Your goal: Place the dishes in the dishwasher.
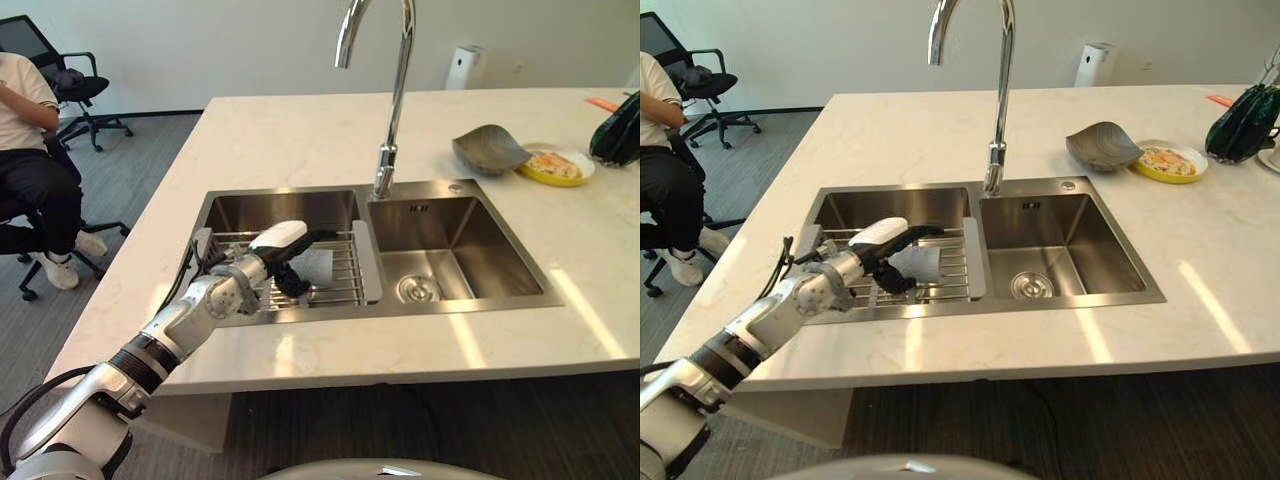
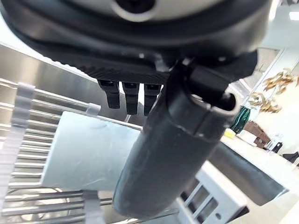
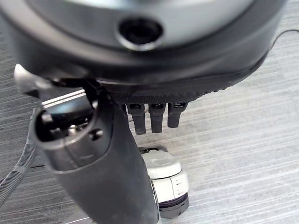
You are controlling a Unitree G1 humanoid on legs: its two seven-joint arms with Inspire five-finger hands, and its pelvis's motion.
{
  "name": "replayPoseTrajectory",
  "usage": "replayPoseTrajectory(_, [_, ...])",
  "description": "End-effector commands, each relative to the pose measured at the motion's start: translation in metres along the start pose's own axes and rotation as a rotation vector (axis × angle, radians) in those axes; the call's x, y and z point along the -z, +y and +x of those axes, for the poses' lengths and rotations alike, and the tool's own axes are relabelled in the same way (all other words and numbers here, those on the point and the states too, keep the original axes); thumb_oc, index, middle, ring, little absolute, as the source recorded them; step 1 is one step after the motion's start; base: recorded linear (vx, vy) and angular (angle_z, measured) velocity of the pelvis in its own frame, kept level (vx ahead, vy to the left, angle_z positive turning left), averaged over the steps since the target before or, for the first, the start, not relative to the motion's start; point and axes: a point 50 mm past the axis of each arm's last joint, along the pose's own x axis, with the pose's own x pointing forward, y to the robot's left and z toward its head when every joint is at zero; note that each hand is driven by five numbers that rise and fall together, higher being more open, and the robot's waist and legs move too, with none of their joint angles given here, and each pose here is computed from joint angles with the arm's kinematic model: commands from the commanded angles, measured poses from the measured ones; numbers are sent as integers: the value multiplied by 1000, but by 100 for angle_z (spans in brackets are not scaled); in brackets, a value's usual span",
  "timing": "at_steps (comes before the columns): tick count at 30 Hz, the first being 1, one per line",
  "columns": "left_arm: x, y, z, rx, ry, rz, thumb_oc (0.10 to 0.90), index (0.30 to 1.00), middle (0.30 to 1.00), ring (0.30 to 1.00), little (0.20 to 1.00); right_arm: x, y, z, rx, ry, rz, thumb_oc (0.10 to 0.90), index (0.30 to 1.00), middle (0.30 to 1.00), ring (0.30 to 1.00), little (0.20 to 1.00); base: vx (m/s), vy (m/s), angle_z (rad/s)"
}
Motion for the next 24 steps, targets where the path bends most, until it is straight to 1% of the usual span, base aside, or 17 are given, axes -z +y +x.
replayPoseTrajectory(1, [-34, 88, 16, -255, -140, 172, 800, 900, 900, 900, 900, -18, -13, -2, 32, -62, 22, 800, 900, 900, 900, 900, 0, 0, 0])
replayPoseTrajectory(6, [-29, 84, 17, -248, -121, 136, 800, 900, 900, 900, 900, -15, -12, -2, 32, -55, 27, 800, 900, 900, 900, 900, 0, 0, 0])
replayPoseTrajectory(12, [-24, 89, 17, -284, -90, 180, 800, 900, 900, 900, 900, -19, -11, -1, 31, -62, 21, 800, 900, 900, 900, 900, 0, 0, 0])
replayPoseTrajectory(20, [-17, 89, 22, -283, -33, 236, 800, 900, 900, 900, 900, -24, -11, -1, 34, -76, 15, 800, 900, 900, 900, 900, 0, 0, 0])
replayPoseTrajectory(24, [-8, 81, 26, -265, 9, 235, 800, 900, 900, 900, 900, -24, -11, -1, 35, -75, 10, 800, 900, 900, 900, 900, 0, 0, 0])
